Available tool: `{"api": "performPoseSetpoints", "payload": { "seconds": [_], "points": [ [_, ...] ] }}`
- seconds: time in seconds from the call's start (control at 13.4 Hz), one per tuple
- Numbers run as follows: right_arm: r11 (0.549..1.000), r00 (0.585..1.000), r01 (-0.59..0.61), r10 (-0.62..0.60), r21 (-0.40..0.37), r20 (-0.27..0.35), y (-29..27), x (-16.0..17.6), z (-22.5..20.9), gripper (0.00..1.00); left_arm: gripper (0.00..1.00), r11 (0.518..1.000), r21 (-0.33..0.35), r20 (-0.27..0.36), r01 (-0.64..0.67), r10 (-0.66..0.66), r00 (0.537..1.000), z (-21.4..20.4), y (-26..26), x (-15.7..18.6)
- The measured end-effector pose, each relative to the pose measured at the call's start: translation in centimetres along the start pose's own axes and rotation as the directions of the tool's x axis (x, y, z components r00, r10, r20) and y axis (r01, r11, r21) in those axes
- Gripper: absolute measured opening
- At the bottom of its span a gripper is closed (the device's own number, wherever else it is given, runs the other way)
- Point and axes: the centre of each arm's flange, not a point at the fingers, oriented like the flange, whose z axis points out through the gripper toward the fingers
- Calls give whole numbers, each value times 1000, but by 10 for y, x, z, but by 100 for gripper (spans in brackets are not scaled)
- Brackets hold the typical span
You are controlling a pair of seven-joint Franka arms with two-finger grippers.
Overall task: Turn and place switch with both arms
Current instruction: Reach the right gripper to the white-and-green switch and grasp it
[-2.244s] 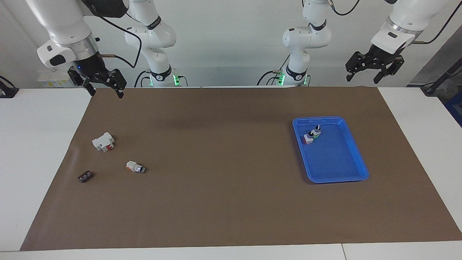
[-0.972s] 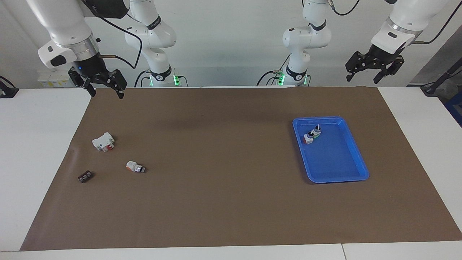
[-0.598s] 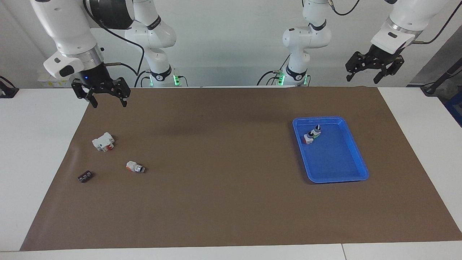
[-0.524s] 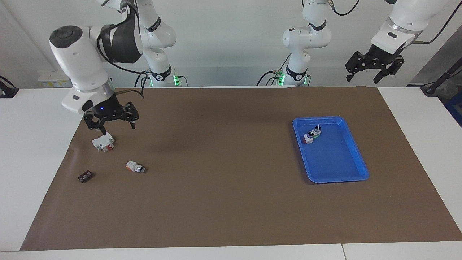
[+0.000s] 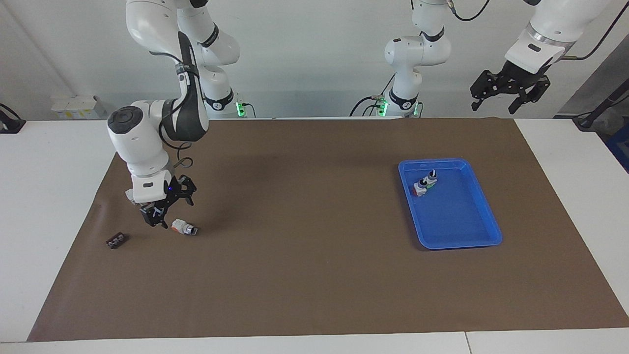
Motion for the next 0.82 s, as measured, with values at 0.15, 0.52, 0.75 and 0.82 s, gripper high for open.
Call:
{"api": "performPoseSetpoints", "payload": {
  "seconds": [0.15,0.52,0.75,0.82],
  "points": [
    [1000,1000,0,0,25,-9,-2,-10,16,100,100,1000,0,0,0,0,1000,0,0,0],
    [1000,1000,-14,15,25,-17,1,-17,18,99,100,1000,0,0,0,0,1000,0,0,0],
    [1000,1000,-12,12,10,-27,2,-14,17,99,100,1000,0,0,0,0,1000,0,0,0],
    [1000,999,-12,12,2,-31,3,-14,17,99,100,1000,0,0,0,0,1000,0,0,0]
  ]
}}
